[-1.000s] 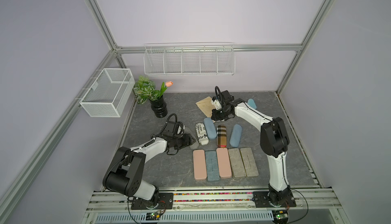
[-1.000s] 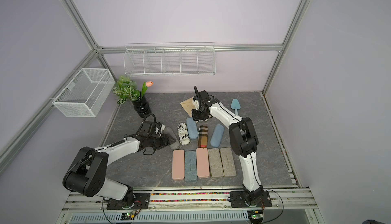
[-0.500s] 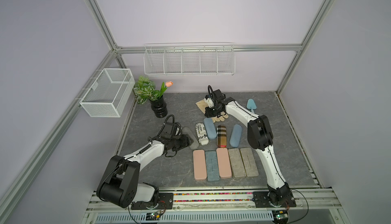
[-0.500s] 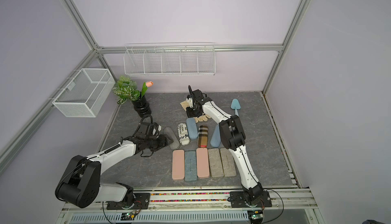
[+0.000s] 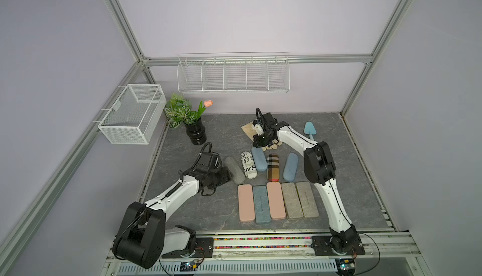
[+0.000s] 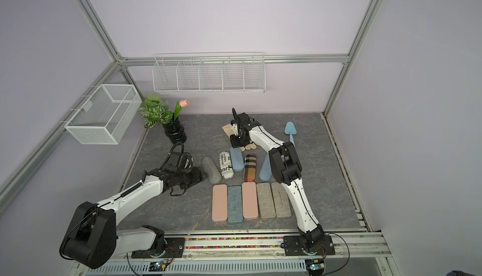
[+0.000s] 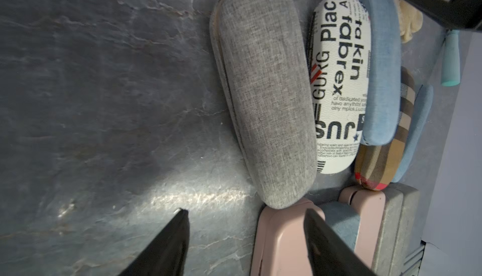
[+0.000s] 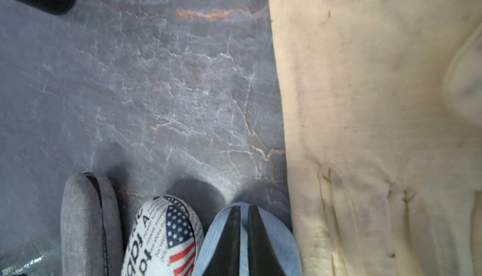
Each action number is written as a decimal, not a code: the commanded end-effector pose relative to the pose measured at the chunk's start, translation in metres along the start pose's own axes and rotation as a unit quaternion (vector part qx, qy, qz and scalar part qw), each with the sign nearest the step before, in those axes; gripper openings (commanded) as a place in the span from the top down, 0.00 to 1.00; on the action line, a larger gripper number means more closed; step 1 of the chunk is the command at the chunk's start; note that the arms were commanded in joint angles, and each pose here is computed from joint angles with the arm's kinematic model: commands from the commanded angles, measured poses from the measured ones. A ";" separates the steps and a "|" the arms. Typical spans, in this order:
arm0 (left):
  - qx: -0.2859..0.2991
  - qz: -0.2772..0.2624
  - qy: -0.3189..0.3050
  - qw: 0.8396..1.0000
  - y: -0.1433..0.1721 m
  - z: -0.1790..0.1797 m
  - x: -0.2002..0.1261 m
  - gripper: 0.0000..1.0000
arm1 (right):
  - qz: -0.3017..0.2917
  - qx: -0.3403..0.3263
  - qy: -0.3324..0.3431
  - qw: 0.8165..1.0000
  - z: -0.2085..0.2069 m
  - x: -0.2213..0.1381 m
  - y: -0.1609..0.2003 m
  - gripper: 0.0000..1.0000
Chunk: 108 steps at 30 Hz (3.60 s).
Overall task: Close the glasses case
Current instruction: Move the glasses case to the center of the board, then adjust the glasses case at the center of the board.
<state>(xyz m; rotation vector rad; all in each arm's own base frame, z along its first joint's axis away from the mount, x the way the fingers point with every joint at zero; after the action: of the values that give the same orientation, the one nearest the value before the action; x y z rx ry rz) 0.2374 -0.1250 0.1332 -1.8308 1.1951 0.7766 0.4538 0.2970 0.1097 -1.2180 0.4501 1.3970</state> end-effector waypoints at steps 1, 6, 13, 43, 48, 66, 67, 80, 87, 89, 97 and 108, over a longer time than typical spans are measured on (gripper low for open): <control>-0.010 -0.005 -0.016 1.000 -0.006 -0.002 -0.001 0.30 | 0.033 -0.005 0.005 0.999 0.000 -0.003 0.020 0.88; -0.014 -0.003 -0.026 1.000 -0.009 -0.002 0.002 0.30 | 0.028 -0.004 0.005 1.000 0.001 -0.012 0.029 0.88; -0.006 0.006 -0.049 0.999 -0.020 -0.005 0.008 0.30 | -0.004 -0.004 0.013 1.000 0.006 -0.037 0.030 0.88; -0.053 0.105 -0.172 0.978 -0.046 0.035 0.047 0.99 | -0.001 0.162 0.245 0.956 -0.063 -0.187 0.157 0.90; -0.026 0.126 -0.184 0.974 -0.042 0.021 0.071 0.99 | 0.015 0.183 0.256 0.949 -0.077 -0.178 0.170 0.90; 0.019 0.137 -0.179 0.974 -0.045 -0.020 0.099 1.00 | 0.069 0.213 0.242 0.944 -0.108 -0.127 0.186 0.89; 0.020 0.137 -0.179 0.974 -0.045 -0.023 0.100 1.00 | 0.069 0.213 0.239 0.945 -0.109 -0.125 0.185 0.89; 0.033 0.137 -0.170 0.975 -0.044 -0.043 0.109 1.00 | 0.071 0.173 0.215 0.959 -0.110 -0.113 0.168 0.90; 0.035 0.134 -0.171 0.975 -0.045 -0.046 0.109 1.00 | 0.068 0.161 0.223 0.959 -0.108 -0.119 0.164 0.90; 0.036 0.132 -0.176 0.975 -0.046 -0.046 0.108 1.00 | 0.061 0.163 0.246 0.953 -0.110 -0.126 0.163 0.90; 0.051 0.109 -0.193 0.974 -0.056 -0.051 0.092 0.98 | 0.016 0.171 0.341 0.924 -0.110 -0.174 0.162 0.89; 0.071 0.044 -0.218 0.972 -0.077 -0.062 0.038 0.45 | -0.068 0.170 0.360 0.915 -0.093 -0.231 0.173 0.79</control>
<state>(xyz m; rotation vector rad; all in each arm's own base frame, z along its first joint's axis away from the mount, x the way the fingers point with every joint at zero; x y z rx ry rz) 0.3232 -0.1851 0.1213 -1.3816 1.1030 1.0984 0.3022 0.0714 0.2004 -1.4062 1.0124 0.7027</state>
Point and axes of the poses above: each gripper's point midway between its finger pads, its own x axis out along the fingers, its own z axis along the line the jaws close on, y = z × x, the point moved 8 cm from there along -x, back along the fingers, and after that the axes turned 4 degrees about x, right-handed, at the moved point
